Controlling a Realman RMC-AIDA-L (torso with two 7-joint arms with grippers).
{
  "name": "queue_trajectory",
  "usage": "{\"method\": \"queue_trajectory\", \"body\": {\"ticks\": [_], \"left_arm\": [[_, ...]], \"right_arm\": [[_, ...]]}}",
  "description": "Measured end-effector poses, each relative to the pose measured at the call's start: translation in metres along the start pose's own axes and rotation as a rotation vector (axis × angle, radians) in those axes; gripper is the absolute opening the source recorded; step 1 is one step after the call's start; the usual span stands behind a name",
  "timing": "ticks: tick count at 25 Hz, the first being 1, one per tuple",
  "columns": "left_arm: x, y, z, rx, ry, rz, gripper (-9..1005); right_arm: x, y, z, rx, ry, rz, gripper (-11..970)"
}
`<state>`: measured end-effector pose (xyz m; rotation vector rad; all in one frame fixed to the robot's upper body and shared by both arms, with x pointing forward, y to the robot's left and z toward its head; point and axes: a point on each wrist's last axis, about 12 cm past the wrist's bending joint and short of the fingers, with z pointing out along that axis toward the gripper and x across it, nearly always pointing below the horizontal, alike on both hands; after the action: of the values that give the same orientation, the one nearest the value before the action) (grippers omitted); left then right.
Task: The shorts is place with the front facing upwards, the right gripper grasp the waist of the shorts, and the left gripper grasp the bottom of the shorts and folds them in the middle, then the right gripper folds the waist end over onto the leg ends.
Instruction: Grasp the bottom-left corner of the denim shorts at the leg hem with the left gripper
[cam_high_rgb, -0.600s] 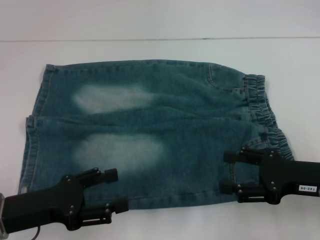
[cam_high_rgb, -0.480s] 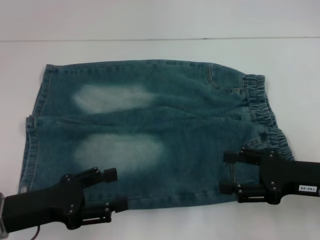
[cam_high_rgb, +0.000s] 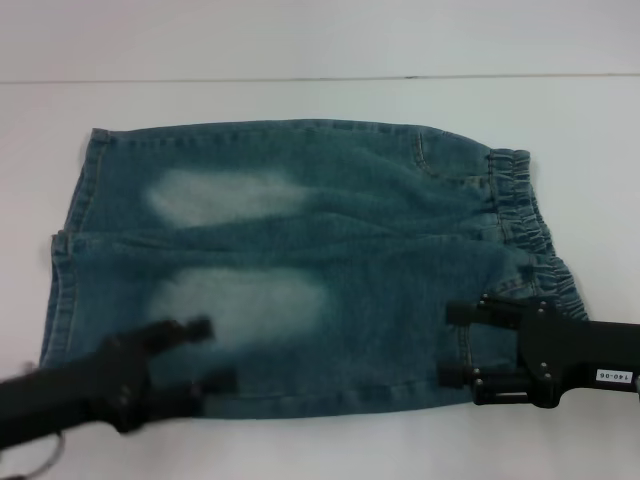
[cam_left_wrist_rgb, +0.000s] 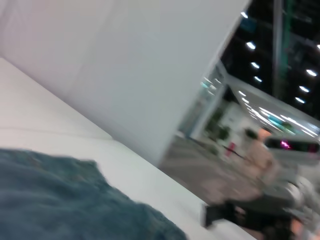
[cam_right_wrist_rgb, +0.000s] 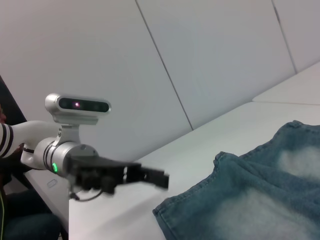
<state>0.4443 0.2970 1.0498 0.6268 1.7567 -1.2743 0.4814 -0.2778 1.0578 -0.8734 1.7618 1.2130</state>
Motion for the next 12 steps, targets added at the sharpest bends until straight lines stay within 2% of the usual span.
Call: {"method": "queue_trajectory", "body": {"ticks": [2,5,8,12], "left_arm": [[-0.003,0.004,-0.014,-0.074,-0.049,0.008,900],[-0.003,0.011,-0.043,-0.253,-0.112,0.022,900],[0.009,0.016,-0.059,-0.412,-0.111,0.027,900],[0.028,0.014,-0.065,-0.487,-0.06,-0.005,899]], "right_arm": [[0.0,0.0,0.0,-0.002,0.0,0.0,915],[0.0,0.001,0.0,-0.006,-0.004,0.0,915],[0.0,0.0,0.0,-0.001,-0.004,0.0,915],[0.001,0.0,0.0,-0.001,-0.001,0.003,915]]}}
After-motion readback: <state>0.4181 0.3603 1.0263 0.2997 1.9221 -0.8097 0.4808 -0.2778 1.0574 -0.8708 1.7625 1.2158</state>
